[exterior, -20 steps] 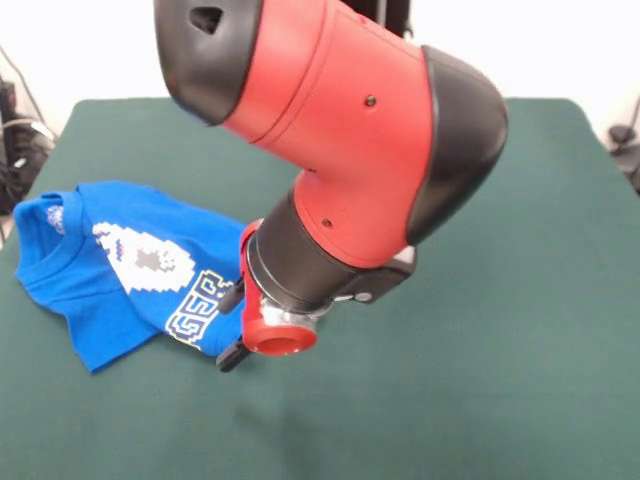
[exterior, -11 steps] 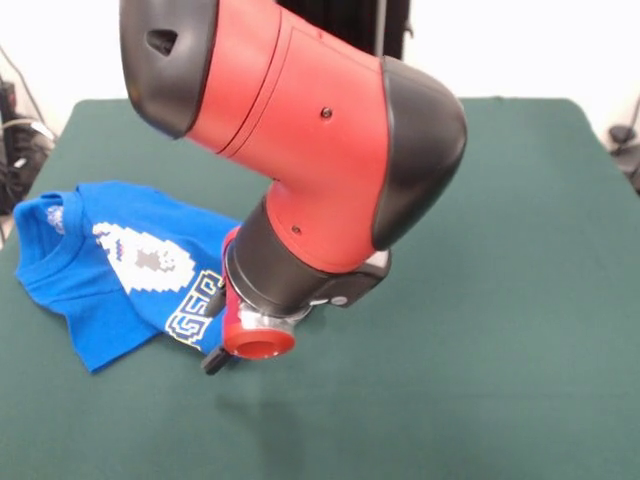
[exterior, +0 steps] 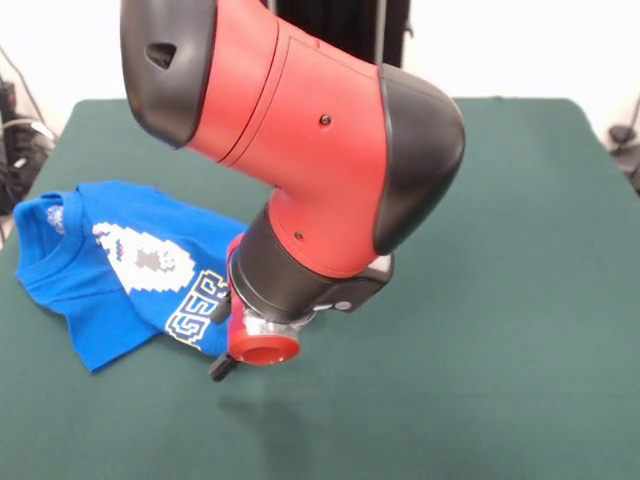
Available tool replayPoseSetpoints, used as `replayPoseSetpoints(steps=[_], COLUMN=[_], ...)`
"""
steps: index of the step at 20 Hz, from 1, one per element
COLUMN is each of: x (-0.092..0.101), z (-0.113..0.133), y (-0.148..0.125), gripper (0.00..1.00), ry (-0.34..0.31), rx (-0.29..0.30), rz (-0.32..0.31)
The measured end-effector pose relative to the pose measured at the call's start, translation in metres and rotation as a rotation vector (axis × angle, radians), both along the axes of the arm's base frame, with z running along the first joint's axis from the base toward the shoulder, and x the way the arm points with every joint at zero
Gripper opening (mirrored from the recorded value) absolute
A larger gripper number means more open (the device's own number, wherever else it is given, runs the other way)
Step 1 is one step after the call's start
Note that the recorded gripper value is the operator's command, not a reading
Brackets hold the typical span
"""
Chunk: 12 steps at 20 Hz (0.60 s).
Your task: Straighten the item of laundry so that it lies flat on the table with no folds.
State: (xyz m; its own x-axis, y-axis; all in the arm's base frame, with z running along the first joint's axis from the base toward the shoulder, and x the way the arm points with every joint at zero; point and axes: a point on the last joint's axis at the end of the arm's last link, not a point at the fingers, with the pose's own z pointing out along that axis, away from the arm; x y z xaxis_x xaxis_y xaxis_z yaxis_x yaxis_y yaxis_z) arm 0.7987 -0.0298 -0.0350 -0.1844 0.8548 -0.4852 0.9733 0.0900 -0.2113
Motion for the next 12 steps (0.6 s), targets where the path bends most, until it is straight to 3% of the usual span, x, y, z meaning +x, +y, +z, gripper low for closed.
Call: replayPoseSetpoints(steps=[3,8,12], x=[0.001,0.004,0.005], z=[0.000,-0.004,-0.005], y=[0.004,0.013,0.015], gripper=[1.00,1.00,1.00], ry=[-0.003,-0.015,-0.017], rx=[0.025,0.122,0.147], rz=[-0.011,-0.062,-0.075])
